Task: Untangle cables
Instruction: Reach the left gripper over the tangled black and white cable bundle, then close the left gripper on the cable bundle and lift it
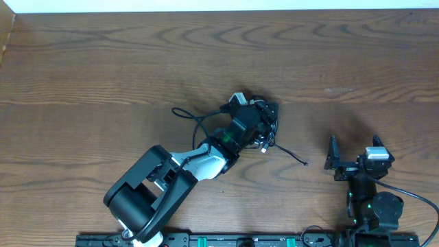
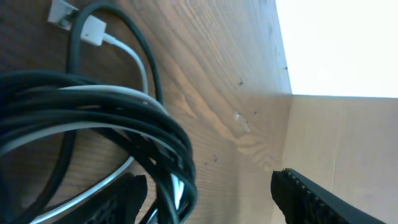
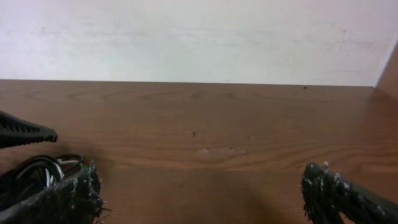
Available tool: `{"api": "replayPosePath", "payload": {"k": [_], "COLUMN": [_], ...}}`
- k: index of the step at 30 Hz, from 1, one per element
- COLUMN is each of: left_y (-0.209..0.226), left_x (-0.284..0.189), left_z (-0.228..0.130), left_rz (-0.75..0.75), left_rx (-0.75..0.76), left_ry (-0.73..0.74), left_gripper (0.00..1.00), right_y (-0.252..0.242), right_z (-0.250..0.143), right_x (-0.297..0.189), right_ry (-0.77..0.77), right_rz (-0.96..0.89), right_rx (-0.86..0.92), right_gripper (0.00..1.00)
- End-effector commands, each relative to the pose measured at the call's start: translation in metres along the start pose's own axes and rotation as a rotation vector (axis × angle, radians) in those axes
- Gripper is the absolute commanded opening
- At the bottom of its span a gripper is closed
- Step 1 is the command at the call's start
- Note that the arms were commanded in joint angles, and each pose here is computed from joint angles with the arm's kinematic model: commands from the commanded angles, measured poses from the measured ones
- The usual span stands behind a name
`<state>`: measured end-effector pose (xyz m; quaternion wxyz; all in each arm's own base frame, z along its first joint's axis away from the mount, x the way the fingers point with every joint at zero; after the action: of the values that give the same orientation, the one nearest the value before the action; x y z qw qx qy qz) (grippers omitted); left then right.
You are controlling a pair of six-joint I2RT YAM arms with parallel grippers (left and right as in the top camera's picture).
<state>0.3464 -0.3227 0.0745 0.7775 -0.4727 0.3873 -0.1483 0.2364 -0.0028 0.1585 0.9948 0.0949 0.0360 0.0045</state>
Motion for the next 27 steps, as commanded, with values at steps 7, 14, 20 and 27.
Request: {"api": "replayPosePath", "payload": {"k": [7, 14, 20, 27], "left_y": [0.001, 0.004, 0.005, -0.004], "left_x": [0.005, 0.003, 0.002, 0.035], "left_z": [0.004, 0.012, 0.017, -0.004], "left_rz": [0.030, 0.051, 0.062, -0.005], "left_rx": [0.019, 0.026, 0.026, 0.021], "left_ry": [-0.121, -0.197, -0.233, -0.134], "left_gripper": [0.70, 0.70, 0.70, 0.70], "right_y": [-0.001, -0.001, -0.001, -0.001], "right_z": [0.000, 0.000, 0.000, 0.000], "right_x": [0.000, 0.000, 0.000, 0.000], "right_ry": [-0.001, -0.001, -0.001, -0.001], "right_rz": [-0.006, -0.006, -0.006, -0.006], "right_rx": [0.011, 0.011, 0.011, 0.011], "right_gripper": [0.99, 0.99, 0.99, 0.99]}}
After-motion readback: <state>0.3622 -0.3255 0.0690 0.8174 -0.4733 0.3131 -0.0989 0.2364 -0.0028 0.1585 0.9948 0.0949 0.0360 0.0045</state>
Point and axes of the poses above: each gripper's point midway between its finger pads, its own x axis out along the fingers, its own y axis along the line the jaws close on, z = x × y, the point moved 1 cm from there along -x, back along the fingers, and after that the axes turned 11 degrees about x, right-handed, at the moved point
